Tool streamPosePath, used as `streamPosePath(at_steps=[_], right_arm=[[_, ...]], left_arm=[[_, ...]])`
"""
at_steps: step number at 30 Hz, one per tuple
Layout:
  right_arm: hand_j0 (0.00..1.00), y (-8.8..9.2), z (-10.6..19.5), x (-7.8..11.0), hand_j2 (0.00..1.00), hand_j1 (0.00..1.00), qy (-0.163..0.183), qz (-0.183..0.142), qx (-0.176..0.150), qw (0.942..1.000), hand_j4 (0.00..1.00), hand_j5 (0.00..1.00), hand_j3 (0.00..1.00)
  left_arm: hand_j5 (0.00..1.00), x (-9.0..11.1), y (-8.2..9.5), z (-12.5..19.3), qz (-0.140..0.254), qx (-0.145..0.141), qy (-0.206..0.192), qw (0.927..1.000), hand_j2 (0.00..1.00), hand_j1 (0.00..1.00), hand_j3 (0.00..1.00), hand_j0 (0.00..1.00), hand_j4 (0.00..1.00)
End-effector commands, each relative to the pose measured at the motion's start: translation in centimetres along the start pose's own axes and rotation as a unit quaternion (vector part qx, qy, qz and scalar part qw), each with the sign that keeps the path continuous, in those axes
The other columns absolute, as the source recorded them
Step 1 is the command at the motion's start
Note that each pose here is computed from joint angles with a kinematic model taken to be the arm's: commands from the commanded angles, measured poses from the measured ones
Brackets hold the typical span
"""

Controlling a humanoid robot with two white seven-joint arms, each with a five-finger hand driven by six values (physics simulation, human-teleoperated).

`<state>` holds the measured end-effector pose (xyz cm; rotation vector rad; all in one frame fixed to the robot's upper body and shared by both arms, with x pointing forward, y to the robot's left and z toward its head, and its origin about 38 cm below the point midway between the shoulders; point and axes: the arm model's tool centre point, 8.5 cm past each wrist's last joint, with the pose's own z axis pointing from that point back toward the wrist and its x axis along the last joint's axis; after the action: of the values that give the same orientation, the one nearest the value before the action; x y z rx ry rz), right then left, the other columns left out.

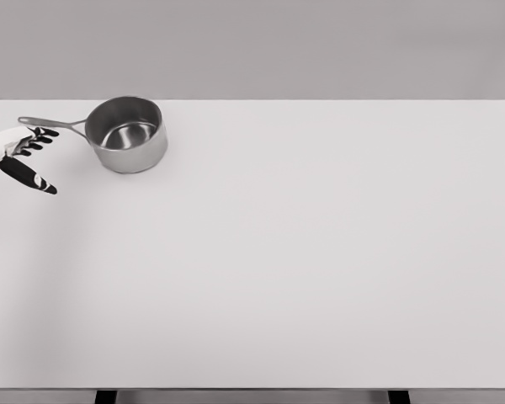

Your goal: Rotate pot handle

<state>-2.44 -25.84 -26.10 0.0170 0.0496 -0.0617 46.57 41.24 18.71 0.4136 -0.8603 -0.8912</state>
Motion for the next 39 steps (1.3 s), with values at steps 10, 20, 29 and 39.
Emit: streamPosePath(at_steps=[10, 20, 29, 39], right_arm=[[1.00, 0.0, 0.0, 0.0, 1.00, 1.00, 0.000, 0.000, 0.000, 1.0000, 1.00, 1.00, 1.00], [1.00, 0.0, 0.0, 0.0, 1.00, 1.00, 0.000, 0.000, 0.000, 1.0000, 1.00, 1.00, 1.00], [1.00, 0.0, 0.0, 0.0, 1.00, 1.00, 0.000, 0.000, 0.000, 1.0000, 1.00, 1.00, 1.00], [1.00, 0.0, 0.0, 0.0, 1.00, 1.00, 0.000, 0.000, 0.000, 1.0000, 1.00, 1.00, 1.00]], left_arm=[[1.00, 0.6, 0.5, 1.0, -0.016, -0.001, -0.041, 0.9990, 1.00, 1.00, 1.00, 1.00, 1.00], [1.00, -0.9, 1.2, 5.8, -0.007, -0.035, -0.175, 0.9839, 1.00, 1.00, 1.00, 1.00, 1.00], [1.00, 1.5, -0.5, 12.1, -0.088, -0.001, -0.495, 0.8643, 1.00, 1.00, 1.00, 1.00, 1.00], [1.00, 3.3, -7.0, 12.4, -0.071, -0.066, -0.539, 0.8368, 1.00, 1.00, 1.00, 1.00, 1.00]])
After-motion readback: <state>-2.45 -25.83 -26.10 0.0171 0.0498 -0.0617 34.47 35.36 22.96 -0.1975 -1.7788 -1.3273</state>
